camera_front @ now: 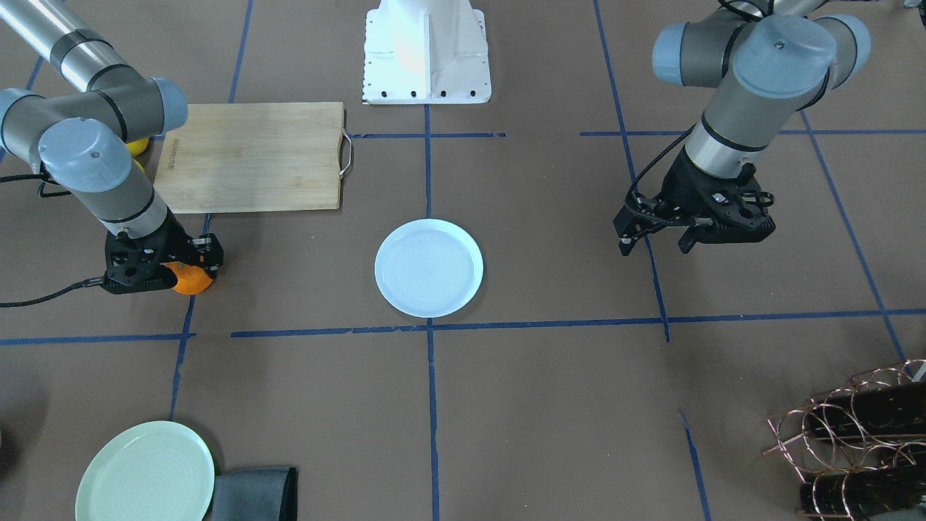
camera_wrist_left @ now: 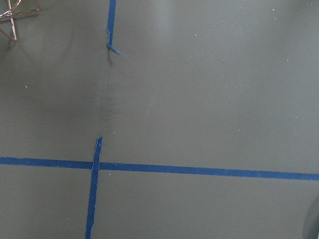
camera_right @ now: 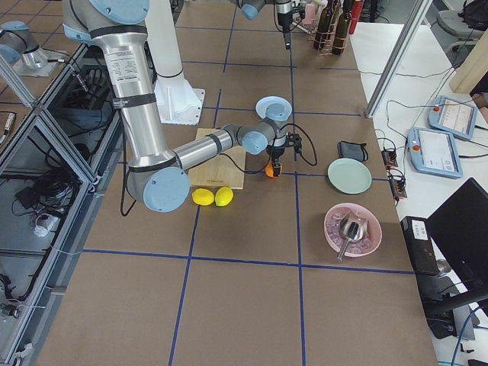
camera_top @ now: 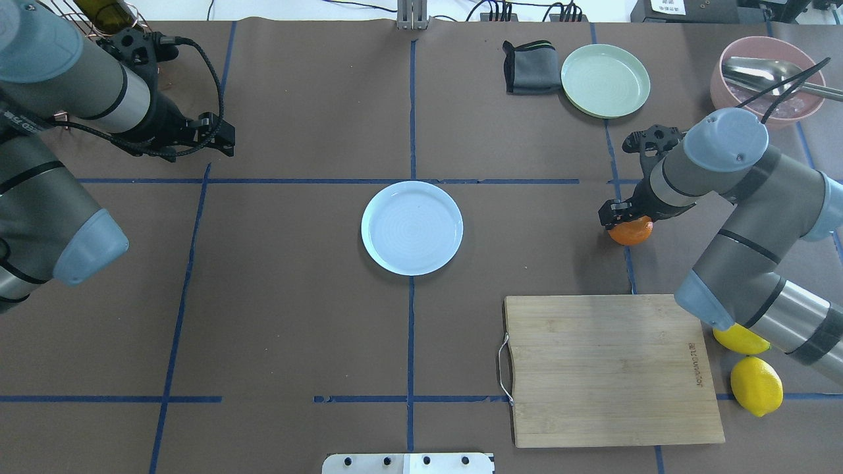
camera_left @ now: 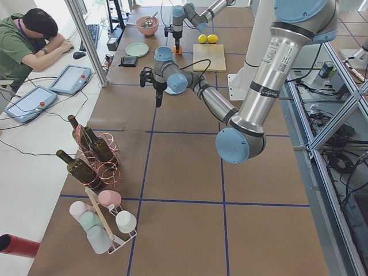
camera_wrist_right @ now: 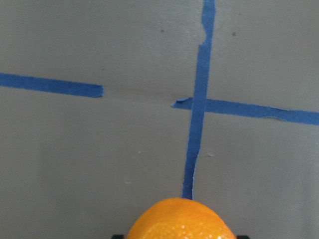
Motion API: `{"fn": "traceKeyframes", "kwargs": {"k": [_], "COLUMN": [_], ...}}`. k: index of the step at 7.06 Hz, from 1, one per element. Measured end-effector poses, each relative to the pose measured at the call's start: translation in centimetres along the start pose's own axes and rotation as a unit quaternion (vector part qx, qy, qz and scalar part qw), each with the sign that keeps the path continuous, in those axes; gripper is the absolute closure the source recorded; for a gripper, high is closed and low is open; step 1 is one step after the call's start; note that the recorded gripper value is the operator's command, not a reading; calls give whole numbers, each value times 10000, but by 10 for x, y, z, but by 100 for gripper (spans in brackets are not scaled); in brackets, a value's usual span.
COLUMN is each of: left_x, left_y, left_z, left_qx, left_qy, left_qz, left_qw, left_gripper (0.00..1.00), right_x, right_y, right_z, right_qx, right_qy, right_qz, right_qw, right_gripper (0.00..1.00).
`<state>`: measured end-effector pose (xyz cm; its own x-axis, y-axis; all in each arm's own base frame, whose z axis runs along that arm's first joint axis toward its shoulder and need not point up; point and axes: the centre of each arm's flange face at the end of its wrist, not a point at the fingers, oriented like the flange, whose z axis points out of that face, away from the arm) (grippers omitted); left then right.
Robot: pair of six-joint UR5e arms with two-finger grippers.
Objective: Pick orange to plate
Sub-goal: 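Carry the orange with the right gripper over the light blue plate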
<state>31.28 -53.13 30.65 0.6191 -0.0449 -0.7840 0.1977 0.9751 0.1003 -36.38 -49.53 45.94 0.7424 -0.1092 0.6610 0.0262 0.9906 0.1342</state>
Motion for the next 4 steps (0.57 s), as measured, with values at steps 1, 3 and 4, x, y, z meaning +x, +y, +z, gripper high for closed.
{"fn": "traceKeyframes", "kwargs": {"k": [1, 3, 4], "left_x": [-6, -44, -68], "left_y": [-5, -20, -20], "left_z": [-5, -22, -32], "left_qx": [51, 208, 263], "left_qy": [-14, -149, -219], "left_qz": [99, 561, 649], "left_qw": [9999, 9981, 9973], "left_gripper": [0, 0, 0], "right_x": [-15, -71, -105], "right_y": [-3, -23, -33], "right_z": [-17, -62, -82], "right_qx": [82, 208, 229], "right_qy": [-124, -299, -360], "right_qz": [-58, -97, -41], "right_qw": [9999, 9993, 9991], "right_gripper": [100, 100, 100]}}
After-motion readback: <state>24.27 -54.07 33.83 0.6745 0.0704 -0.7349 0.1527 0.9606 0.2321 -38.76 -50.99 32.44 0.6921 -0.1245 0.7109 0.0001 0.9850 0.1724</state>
